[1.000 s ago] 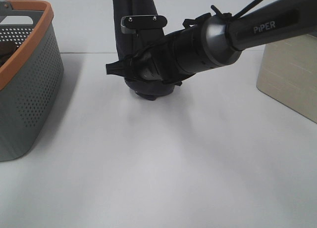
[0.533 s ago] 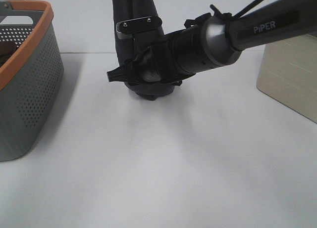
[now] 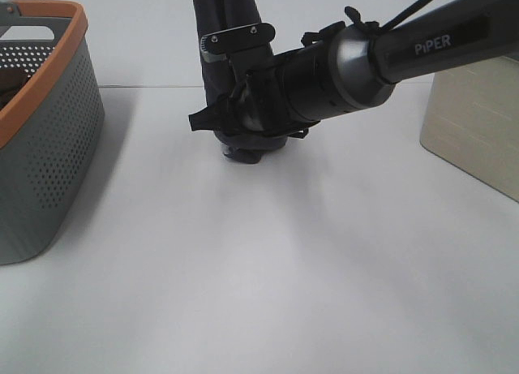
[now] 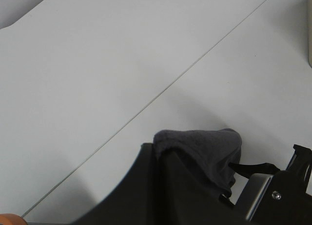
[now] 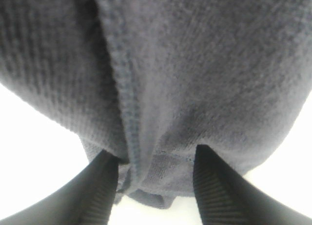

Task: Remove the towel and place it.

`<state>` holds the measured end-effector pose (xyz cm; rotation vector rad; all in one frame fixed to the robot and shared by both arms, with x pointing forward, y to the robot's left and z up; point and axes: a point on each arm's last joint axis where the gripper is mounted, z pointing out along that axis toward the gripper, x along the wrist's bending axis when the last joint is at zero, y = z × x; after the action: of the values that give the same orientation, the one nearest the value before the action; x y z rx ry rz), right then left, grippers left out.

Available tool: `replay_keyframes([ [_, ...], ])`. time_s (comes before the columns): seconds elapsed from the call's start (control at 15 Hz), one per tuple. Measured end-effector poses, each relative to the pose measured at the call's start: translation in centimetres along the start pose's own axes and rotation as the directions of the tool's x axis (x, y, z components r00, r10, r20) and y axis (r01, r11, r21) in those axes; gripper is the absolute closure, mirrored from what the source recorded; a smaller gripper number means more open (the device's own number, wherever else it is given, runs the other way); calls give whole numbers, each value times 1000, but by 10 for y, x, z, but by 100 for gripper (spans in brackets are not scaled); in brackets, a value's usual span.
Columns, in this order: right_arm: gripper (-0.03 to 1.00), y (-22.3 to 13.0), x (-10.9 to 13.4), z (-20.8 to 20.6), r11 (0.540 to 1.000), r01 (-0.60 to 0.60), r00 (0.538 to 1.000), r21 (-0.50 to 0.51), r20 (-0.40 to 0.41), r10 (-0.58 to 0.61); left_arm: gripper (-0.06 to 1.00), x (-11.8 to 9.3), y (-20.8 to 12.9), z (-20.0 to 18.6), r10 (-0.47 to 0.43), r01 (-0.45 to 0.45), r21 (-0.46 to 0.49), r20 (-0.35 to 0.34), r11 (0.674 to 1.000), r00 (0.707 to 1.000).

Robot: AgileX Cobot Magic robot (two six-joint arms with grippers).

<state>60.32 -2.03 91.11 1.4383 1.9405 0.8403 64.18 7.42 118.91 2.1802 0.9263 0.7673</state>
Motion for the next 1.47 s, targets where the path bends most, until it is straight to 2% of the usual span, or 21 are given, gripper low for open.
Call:
replay_keyframes([
  [0.33, 54, -3, 16, -5, 1000, 19, 999, -1, -47, -19, 94, 0, 0, 0, -1, 1, 1, 1, 1000, 1000],
  [0.73, 54, -17, 11, -3, 998, 54, 998, 35, -28, -53, 94, 0, 0, 0, -9, 9, 1, 1, 1000, 1000],
  [1.27, 54, -17, 10, -3, 982, -184, 983, 35, -7, 184, 94, 0, 0, 0, -17, 17, 1, 1, 1000, 1000],
  [1.47, 54, -14, 10, -3, 976, -217, 976, 5, -6, 217, 94, 0, 0, 0, -17, 17, 1, 1, 1000, 1000],
])
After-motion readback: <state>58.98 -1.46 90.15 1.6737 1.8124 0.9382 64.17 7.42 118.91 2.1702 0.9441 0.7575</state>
